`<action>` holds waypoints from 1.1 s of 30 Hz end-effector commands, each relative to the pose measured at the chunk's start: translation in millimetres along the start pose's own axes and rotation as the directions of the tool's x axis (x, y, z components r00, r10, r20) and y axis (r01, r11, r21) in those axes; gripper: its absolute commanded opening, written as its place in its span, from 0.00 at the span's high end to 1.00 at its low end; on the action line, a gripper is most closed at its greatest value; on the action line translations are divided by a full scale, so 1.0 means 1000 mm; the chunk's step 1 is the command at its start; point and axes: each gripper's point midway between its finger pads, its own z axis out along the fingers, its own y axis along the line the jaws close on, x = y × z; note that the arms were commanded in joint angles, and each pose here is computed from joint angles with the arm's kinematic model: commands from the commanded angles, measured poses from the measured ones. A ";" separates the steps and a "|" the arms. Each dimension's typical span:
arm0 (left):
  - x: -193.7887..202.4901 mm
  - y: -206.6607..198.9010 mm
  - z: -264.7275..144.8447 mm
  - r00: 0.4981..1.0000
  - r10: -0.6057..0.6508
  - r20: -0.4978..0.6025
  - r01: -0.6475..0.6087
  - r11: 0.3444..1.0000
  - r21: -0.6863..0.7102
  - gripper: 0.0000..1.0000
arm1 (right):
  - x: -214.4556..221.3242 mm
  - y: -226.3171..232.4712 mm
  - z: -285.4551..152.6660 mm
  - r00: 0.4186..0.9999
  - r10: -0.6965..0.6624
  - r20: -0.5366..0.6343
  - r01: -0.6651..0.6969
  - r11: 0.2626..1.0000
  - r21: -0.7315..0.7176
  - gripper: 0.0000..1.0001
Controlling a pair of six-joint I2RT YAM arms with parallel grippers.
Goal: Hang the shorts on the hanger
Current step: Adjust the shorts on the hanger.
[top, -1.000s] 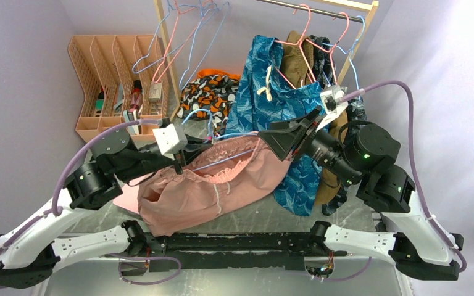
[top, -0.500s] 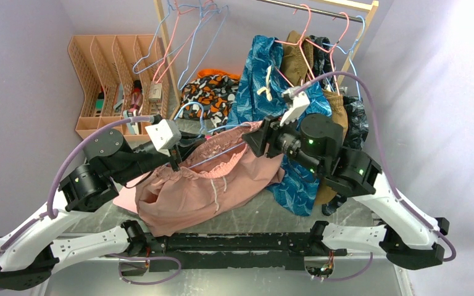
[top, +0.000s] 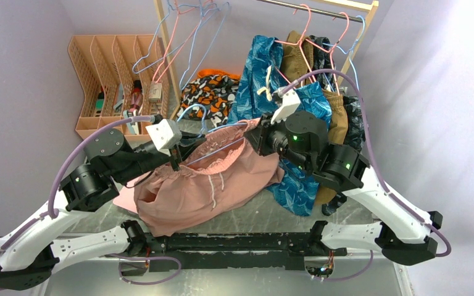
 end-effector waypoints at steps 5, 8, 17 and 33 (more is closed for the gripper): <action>-0.029 0.002 -0.002 0.996 0.007 0.093 -0.007 1.000 0.000 0.93 | -0.010 0.004 0.000 1.000 0.001 0.015 -0.001 1.000 -0.001 1.00; -0.028 0.003 -0.002 0.996 0.010 0.090 -0.009 1.000 -0.007 0.93 | -0.015 0.008 -0.003 1.000 0.004 0.031 -0.003 1.000 -0.030 1.00; -0.022 0.004 0.005 0.997 0.006 0.083 -0.005 1.000 -0.013 0.93 | -0.029 0.053 -0.014 0.998 0.011 0.057 0.005 0.963 -0.269 1.00; -0.127 0.000 -0.059 0.946 0.121 0.299 -0.134 0.991 0.024 0.93 | -0.076 0.103 -0.124 0.967 -0.153 0.204 0.248 0.746 -0.618 0.38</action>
